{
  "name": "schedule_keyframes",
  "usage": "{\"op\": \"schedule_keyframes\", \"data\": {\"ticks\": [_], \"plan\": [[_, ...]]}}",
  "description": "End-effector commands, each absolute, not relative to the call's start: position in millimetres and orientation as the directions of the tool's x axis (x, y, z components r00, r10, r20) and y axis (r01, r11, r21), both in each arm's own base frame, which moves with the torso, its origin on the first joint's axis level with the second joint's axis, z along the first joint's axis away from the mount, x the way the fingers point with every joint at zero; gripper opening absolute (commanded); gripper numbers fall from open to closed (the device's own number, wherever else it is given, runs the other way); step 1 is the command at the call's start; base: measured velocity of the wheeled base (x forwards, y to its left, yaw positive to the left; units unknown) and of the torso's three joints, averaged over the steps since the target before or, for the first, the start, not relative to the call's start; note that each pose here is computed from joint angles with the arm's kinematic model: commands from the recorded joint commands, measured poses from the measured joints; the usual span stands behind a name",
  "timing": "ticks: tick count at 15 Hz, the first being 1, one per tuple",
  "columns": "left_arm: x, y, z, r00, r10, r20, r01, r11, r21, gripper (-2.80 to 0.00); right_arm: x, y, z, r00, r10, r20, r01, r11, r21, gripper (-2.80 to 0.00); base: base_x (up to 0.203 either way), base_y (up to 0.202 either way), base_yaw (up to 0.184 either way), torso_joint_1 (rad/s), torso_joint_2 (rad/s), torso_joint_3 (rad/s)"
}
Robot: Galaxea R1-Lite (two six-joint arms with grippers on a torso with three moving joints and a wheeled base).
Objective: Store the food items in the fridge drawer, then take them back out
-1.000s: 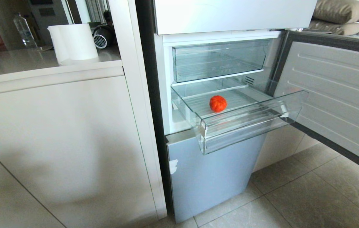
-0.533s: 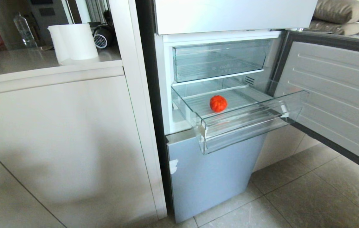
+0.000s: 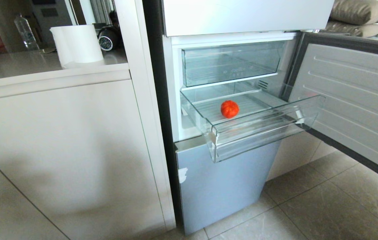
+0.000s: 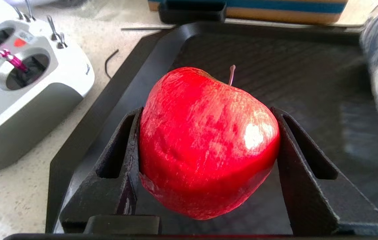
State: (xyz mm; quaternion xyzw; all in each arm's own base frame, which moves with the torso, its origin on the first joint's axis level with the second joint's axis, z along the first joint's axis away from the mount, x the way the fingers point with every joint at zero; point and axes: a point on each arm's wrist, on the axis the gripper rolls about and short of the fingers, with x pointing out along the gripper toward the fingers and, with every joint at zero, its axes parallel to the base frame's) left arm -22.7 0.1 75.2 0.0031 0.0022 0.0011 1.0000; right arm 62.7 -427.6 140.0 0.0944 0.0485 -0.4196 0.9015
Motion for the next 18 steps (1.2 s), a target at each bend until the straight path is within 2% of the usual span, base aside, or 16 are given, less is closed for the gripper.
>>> {"op": "schedule_keyframes", "data": {"ticks": [1,6,9,12,13,18], "plan": [[-22.7,0.1,75.2,1.0,0.003,-0.005,-0.003,1.0,0.006,-2.8,72.0,-428.2,134.3,0.643,-0.745,-0.176,0.766,0.63,0.131,0.0,0.0,0.0,0.0,0.0,0.0,0.0],[-22.6,0.1,75.2,1.0,0.003,-0.006,-0.003,1.0,0.006,-2.8,75.4,-424.2,139.6,0.639,-0.752,-0.163,0.769,0.627,0.125,0.0,0.0,0.0,0.0,0.0,0.0,0.0],[-22.6,0.1,75.2,1.0,0.003,-0.005,-0.003,1.0,0.006,-2.8,72.6,-410.3,160.8,0.635,-0.765,-0.11,0.773,0.625,0.111,0.0,0.0,0.0,0.0,0.0,0.0,0.0],[-22.7,0.1,75.2,1.0,0.002,-0.005,-0.002,1.0,0.006,-2.8,68.7,-384.8,207.8,0.635,-0.773,-0.003,0.769,0.631,0.101,0.0,0.0,0.0,0.0,0.0,0.0,0.0],[-22.7,0.1,75.2,1.0,0.003,-0.005,-0.003,1.0,0.006,-2.8,67.2,-374.2,225.8,0.634,-0.773,0.038,0.768,0.634,0.09,-2.8,0.0,0.0,0.0,0.0,0.0,0.0],[-22.7,0.1,75.2,1.0,0.003,-0.005,-0.003,1.0,0.006,-2.8,56.0,-303.2,336.0,0.613,-0.74,0.277,0.748,0.656,0.101,-2.8,0.0,0.0,0.0,0.0,0.0,0.0]]}}
